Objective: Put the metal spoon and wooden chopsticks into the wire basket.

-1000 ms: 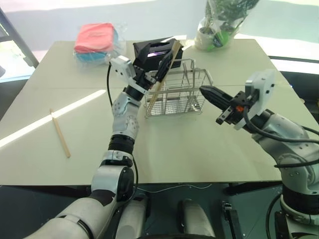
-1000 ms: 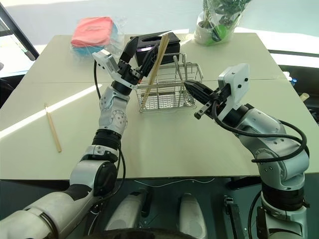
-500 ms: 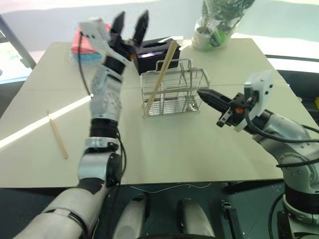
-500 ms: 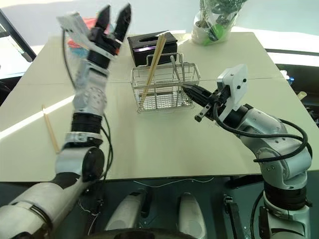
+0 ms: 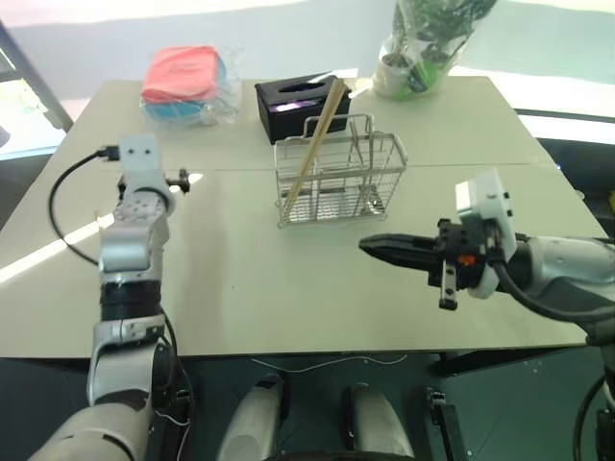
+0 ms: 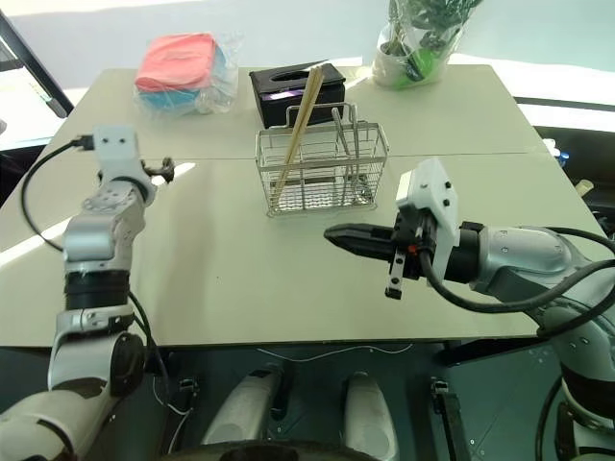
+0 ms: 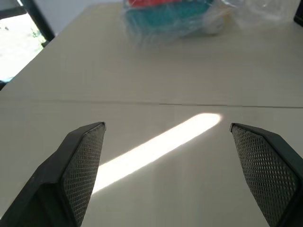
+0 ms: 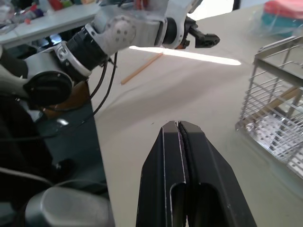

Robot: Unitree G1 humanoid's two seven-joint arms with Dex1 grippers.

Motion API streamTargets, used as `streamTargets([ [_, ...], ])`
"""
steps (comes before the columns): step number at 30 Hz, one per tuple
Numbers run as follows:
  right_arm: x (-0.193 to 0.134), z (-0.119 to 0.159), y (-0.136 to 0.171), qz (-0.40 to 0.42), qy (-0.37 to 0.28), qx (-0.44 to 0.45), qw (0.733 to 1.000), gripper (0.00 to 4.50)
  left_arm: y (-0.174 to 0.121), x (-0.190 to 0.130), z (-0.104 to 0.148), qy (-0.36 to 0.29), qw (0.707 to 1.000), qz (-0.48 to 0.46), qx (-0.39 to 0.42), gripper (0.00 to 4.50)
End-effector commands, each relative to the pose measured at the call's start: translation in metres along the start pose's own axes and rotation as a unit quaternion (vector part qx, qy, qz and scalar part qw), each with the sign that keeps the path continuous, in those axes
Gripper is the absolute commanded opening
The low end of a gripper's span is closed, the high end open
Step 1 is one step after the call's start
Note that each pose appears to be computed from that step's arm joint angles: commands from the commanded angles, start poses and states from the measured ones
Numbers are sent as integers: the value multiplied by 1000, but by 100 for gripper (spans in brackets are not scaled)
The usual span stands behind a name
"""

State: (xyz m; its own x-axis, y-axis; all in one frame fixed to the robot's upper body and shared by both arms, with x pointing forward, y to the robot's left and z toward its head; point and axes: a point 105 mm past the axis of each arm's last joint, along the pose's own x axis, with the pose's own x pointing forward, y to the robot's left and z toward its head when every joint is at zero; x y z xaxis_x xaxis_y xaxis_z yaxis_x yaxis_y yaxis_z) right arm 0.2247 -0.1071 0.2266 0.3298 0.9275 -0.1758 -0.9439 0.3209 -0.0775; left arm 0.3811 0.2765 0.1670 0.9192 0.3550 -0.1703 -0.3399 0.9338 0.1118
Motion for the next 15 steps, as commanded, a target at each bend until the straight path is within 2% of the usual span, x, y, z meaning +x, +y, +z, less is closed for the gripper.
streamTargets([
  [1, 0, 5, 3, 17, -8, -11, 1000, 0, 25, -19, 0, 5, 998, 53, -27, 444],
  [10, 5, 4, -3, 34, -4, -12, 999, 0, 77, -58, -41, 78, 978, 190, -17, 444],
  [15, 8, 3, -2, 44, 0, -16, 999, 0, 90, -60, -61, 102, 974, 198, -31, 444],
])
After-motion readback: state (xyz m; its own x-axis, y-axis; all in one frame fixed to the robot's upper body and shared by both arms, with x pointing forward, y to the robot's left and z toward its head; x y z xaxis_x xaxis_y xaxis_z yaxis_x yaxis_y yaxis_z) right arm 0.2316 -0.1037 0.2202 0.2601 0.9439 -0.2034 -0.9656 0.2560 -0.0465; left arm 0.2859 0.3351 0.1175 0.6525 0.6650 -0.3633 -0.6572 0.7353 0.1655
